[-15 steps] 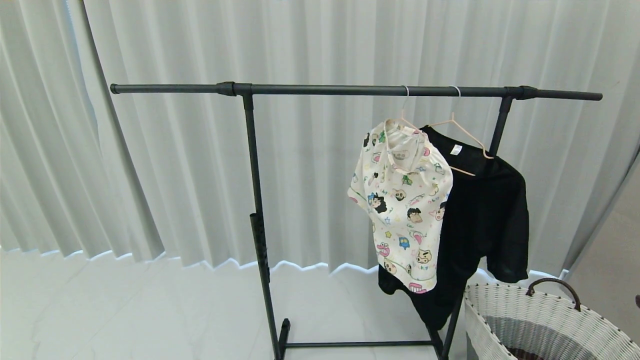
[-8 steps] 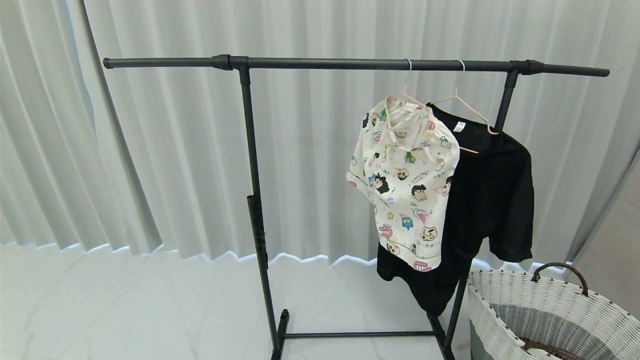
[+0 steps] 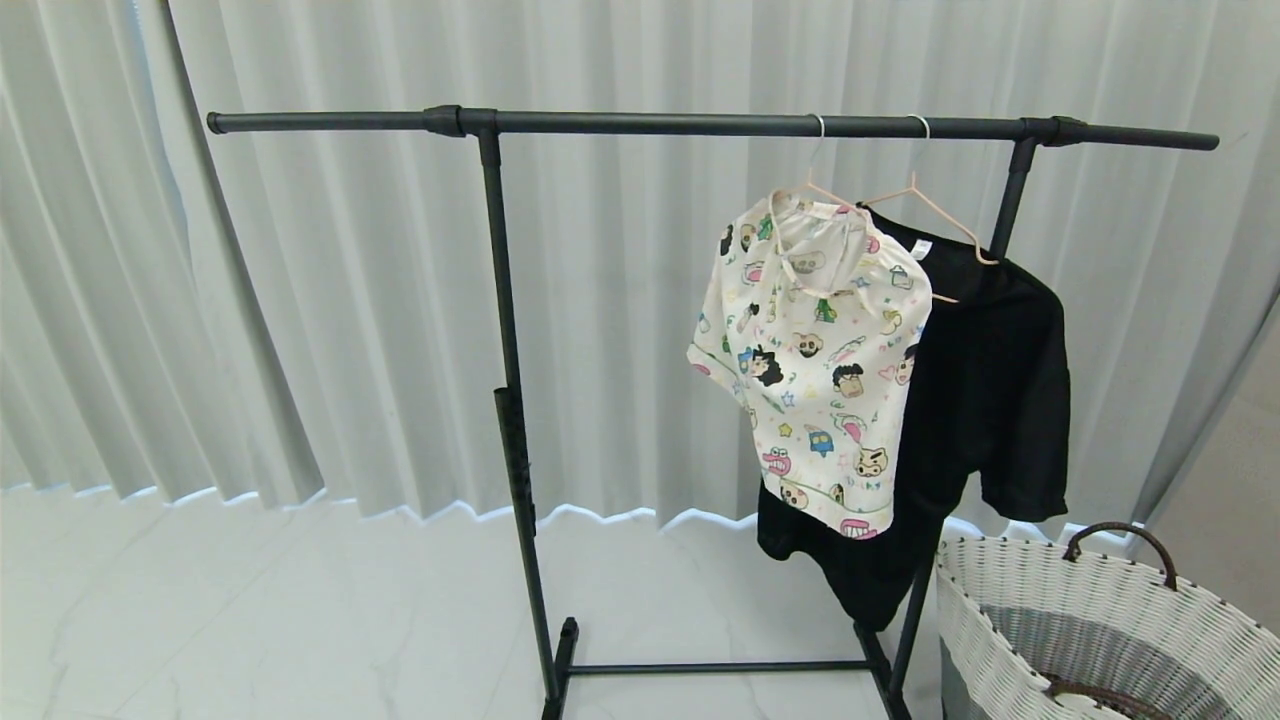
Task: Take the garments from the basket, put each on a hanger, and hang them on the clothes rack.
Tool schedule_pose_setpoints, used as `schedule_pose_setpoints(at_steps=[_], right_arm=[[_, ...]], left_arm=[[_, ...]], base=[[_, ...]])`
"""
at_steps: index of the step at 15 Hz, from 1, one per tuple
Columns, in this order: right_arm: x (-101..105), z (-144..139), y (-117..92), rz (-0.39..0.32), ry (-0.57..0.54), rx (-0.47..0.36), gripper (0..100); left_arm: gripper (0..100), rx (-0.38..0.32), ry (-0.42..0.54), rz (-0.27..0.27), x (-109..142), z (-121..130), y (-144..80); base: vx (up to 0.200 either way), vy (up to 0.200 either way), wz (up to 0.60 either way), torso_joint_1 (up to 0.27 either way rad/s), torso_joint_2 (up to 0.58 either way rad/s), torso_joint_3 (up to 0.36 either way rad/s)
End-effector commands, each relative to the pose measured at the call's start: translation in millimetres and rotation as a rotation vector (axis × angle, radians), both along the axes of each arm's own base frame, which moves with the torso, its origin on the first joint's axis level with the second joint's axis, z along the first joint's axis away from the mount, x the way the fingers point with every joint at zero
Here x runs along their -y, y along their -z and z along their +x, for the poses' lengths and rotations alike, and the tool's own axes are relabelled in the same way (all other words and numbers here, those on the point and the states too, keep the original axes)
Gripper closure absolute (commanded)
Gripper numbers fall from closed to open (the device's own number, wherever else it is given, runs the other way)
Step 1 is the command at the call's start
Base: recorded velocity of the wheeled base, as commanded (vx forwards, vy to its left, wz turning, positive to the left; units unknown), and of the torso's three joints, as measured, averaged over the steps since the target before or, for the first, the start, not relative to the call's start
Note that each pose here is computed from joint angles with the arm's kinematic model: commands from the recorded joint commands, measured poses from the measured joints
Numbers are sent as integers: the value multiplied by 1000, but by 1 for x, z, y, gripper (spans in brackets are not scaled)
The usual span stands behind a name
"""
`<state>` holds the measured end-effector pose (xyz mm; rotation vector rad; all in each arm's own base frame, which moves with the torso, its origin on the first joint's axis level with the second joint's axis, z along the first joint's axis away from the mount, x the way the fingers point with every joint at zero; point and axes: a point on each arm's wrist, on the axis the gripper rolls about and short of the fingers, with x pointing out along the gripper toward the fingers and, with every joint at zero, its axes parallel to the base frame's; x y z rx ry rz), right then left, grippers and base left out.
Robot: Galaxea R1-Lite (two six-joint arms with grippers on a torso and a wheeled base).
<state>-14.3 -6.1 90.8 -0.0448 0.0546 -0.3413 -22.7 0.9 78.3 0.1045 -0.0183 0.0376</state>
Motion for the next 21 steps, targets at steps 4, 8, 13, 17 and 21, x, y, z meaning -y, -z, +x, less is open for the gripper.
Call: schedule_pose_setpoints(at_steps=[4, 8, 13, 17, 21], right_arm=[[0, -4, 7, 21, -6, 48, 0], [-1, -4, 8, 30, -25, 45, 0], [-5, -9, 15, 62, -292, 58, 0], [-5, -9, 15, 68, -293, 59, 0], [-5, -9, 15, 78, -291, 61, 0]], left_arm=[[0, -23, 65, -48, 1, 0, 3], [0, -21, 63, -52, 1, 0, 3], [0, -21, 63, -51, 1, 0, 3], [0, -21, 63, -51, 1, 0, 3], [0, -21, 63, -51, 1, 0, 3]], base=[[0, 0, 0, 0, 0, 0], [0, 0, 0, 0, 0, 0], [0, 0, 0, 0, 0, 0], [0, 0, 0, 0, 0, 0], [0, 0, 0, 0, 0, 0]])
